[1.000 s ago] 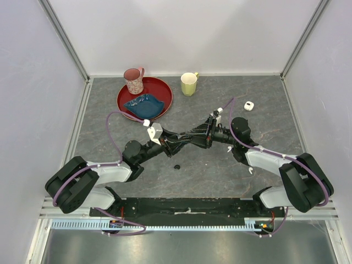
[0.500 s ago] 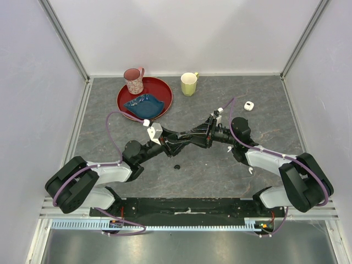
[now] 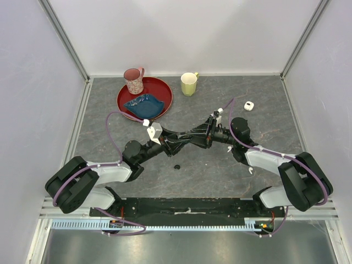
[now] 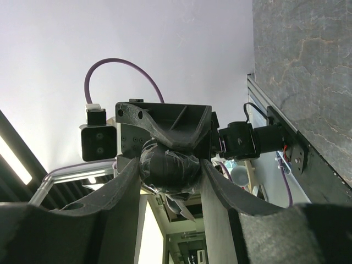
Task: Insert the wireless bluetooth earbuds into the charging case
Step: Pick up the charging case at the center of the board.
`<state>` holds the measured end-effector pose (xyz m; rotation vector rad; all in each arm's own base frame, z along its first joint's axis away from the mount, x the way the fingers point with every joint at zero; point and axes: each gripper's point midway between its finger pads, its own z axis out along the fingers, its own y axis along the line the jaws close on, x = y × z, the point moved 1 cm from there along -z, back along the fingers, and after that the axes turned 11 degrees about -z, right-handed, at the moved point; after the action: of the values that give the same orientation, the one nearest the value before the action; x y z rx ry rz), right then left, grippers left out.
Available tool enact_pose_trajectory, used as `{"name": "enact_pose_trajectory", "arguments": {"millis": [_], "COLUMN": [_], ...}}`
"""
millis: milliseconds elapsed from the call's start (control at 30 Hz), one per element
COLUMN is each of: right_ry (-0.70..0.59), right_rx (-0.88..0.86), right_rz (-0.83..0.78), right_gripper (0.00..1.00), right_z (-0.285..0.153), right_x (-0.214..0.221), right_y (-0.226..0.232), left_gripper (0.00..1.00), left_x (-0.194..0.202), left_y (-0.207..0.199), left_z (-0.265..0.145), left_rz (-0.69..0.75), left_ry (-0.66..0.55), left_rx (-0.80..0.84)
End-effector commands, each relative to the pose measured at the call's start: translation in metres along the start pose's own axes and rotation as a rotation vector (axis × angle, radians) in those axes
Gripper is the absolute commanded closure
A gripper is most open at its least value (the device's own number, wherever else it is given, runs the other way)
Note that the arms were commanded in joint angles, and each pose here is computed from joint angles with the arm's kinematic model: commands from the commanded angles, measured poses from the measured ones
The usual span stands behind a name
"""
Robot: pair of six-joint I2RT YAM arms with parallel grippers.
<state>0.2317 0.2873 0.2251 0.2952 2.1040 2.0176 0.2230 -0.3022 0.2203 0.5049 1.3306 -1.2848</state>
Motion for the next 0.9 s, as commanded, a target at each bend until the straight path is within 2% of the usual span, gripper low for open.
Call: {"name": "enact_pose_trajectory", "arguments": {"millis": [0,67,100,233,267,333,367,400,467,500,567,600,700,733,767,867], "right_ry": [-0.006,-0.004,-0.004,-0.001,-0.001,0.001,0.001,-0.003,-0.004,-0.01,-0.014,-0.014,-0.036,-0.027,-0.014,0.041], "right_rx": [-0.025,-0.025,-0.024,-0.03,-0.03,-0.037,-0.039,-0.039,-0.038,-0.034,0.067,0.171,0.298,0.292,0.279,0.243], "right_rz": [-0.023,-0.025,-0.024,-0.026,-0.023,-0.029,-0.033,-0.039,-0.07,-0.15,-0.18,-0.258,-0.368,-0.409,-0.415,-0.365], "right_gripper": [0.93,0.93,0.93,0.92,0.93,0.88,0.82,0.69,0.52,0.35,0.24,0.18,0.09,0.09,0.08,0.08], "right_z": [0.0,0.0,0.0,0.0,0.0,0.0,0.0,-0.001,0.0,0.002,0.002,0.002,-0.004,-0.005,-0.005,-0.005], "right_x": [0.001,0.001,0.001,0.002,0.001,0.002,0.002,0.001,0.001,-0.002,-0.004,-0.009,-0.018,-0.018,-0.016,-0.004], "right_y": [0.004,0.004,0.004,0.006,0.006,0.007,0.008,0.008,0.009,0.012,0.001,-0.011,-0.005,-0.001,0.004,0.002], "left_gripper": [0.62,0.65,0.72,0.82,0.88,0.94,0.98,0.98,0.98,0.98,0.98,0.98,0.98,0.98,0.98,0.98], "left_x": [-0.087,-0.085,-0.084,-0.082,-0.081,-0.079,-0.079,-0.078,-0.078,-0.076,-0.074,-0.072,-0.067,-0.07,-0.061,-0.059], "left_y": [-0.046,-0.045,-0.045,-0.044,-0.044,-0.043,-0.044,-0.044,-0.044,-0.044,-0.047,-0.047,-0.048,-0.05,-0.045,-0.043], "left_z": [0.004,0.005,0.005,0.007,0.007,0.008,0.008,0.008,0.008,0.007,0.005,0.003,0.0,-0.002,-0.003,-0.004], "left_rz": [0.15,0.145,0.143,0.137,0.138,0.137,0.138,0.137,0.135,0.137,0.139,0.135,0.14,0.148,0.136,0.149], "left_ry": [-0.342,-0.336,-0.334,-0.327,-0.322,-0.317,-0.316,-0.312,-0.311,-0.306,-0.293,-0.285,-0.226,-0.216,-0.15,-0.067], "left_rx": [0.177,0.176,0.177,0.178,0.182,0.183,0.187,0.187,0.189,0.189,0.205,0.208,0.231,0.24,0.239,0.258]}}
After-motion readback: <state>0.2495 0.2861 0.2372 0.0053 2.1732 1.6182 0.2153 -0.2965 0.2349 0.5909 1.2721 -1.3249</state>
